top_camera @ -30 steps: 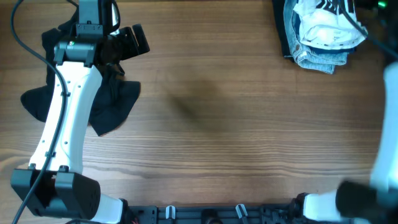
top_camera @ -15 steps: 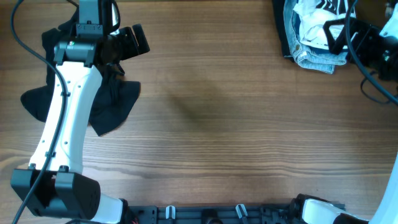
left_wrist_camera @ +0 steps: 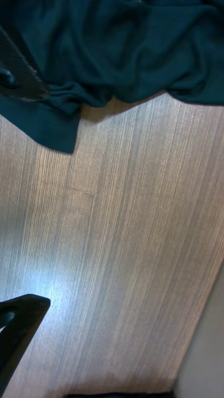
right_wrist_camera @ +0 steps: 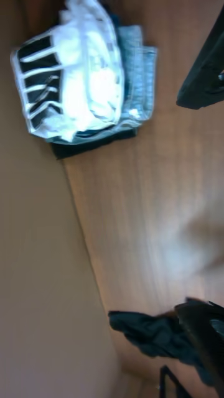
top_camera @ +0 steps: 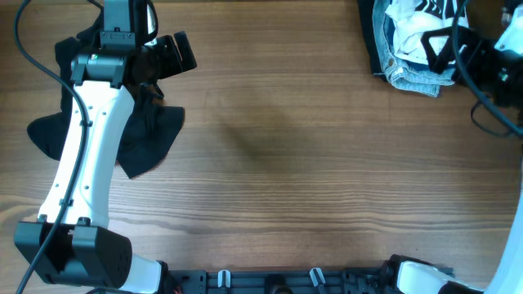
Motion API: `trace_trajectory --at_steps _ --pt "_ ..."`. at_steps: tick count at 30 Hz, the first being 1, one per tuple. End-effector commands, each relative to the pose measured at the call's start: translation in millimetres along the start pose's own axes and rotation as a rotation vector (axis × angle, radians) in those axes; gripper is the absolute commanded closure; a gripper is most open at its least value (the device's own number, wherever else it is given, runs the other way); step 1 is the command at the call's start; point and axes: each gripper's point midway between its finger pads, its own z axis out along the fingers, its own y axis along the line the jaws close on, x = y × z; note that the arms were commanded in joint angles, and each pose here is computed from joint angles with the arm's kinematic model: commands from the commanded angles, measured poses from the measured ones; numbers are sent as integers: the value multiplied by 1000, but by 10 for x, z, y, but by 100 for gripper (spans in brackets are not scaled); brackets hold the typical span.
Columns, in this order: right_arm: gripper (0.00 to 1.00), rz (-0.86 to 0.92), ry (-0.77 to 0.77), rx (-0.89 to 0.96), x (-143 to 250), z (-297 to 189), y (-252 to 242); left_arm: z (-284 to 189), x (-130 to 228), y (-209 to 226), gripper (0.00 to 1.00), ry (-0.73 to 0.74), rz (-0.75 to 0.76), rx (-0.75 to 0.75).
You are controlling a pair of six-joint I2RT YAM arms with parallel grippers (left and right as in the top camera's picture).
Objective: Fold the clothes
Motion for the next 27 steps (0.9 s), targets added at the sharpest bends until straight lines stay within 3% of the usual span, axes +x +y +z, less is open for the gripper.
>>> trace_trajectory --at_steps 1,3,11,20,27 --pt "0 -158 -71 5 122 36 94 55 6 41 0 6 14 -18" --pt "0 -261 -164 -14 304 52 194 55 7 42 0 7 14 -19" --pt "0 -348 -405 -91 1095 87 175 55 7 42 0 7 14 -19" --pt "0 -385 -529 -124 2092 277 -72 55 7 42 0 7 14 -19" --pt "0 -376 -575 -69 2262 300 -168 56 8 42 0 7 14 -19"
